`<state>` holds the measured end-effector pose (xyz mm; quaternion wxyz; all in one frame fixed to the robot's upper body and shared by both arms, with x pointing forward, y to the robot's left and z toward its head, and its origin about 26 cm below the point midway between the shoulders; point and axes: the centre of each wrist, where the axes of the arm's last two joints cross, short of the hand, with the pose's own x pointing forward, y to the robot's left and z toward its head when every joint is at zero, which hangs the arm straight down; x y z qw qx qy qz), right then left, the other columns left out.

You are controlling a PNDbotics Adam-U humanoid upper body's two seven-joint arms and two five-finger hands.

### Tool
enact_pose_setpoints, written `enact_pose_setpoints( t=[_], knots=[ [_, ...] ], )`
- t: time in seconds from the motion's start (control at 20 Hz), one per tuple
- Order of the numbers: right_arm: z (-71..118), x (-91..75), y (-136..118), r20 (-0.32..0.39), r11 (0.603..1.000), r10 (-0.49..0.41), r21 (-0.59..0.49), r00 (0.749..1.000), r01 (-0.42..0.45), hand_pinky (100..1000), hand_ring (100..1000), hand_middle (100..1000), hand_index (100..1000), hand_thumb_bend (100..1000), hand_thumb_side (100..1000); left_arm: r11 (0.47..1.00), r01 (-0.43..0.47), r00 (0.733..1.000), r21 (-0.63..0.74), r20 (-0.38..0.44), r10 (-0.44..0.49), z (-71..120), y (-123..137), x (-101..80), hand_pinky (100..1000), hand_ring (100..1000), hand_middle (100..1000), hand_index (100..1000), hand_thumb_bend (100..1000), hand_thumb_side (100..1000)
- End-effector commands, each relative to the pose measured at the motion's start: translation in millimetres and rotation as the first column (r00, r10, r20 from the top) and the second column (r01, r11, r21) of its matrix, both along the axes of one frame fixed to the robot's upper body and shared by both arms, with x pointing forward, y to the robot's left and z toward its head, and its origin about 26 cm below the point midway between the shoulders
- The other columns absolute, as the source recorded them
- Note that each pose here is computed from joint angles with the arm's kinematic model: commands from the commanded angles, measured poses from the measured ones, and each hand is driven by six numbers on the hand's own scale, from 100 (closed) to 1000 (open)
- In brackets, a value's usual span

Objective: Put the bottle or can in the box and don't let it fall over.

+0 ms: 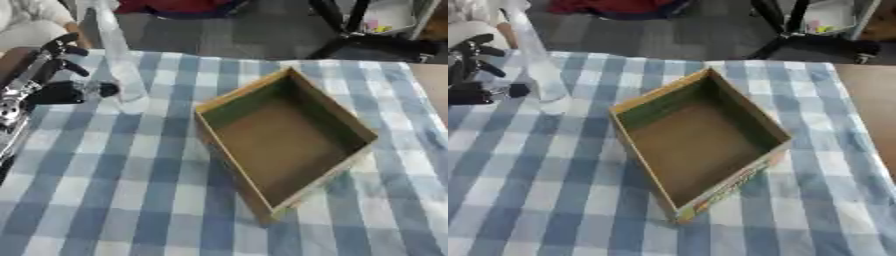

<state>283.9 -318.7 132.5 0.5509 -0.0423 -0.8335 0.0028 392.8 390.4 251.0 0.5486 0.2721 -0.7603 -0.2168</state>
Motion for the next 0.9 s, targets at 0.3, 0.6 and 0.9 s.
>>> enact_pose_setpoints(
  t=[0.3,0.6,0.9],
  knots=[
    [7.5,0.0,-2,0.016,1.0,0.0,-0.026,1.0,0.001,827,902,1000,851,100,739,0.999,-0.029,0.998,-0.013,0.05,0.03,17.8,5,2.8,970,638,780,962,935,361],
    [7.9,0.3,-2,0.016,1.0,0.001,-0.025,1.0,0.0,826,901,1000,850,100,740,1.0,-0.021,0.998,0.004,0.057,0.021,18.7,7,5.9,973,645,786,965,959,390],
    [7.2,1.1,-1,0.012,1.0,-0.003,-0.023,1.0,0.004,826,901,1000,850,100,750,0.992,-0.125,0.99,-0.009,0.06,0.125,15.0,21,7.1,968,646,786,964,951,372]
  ],
)
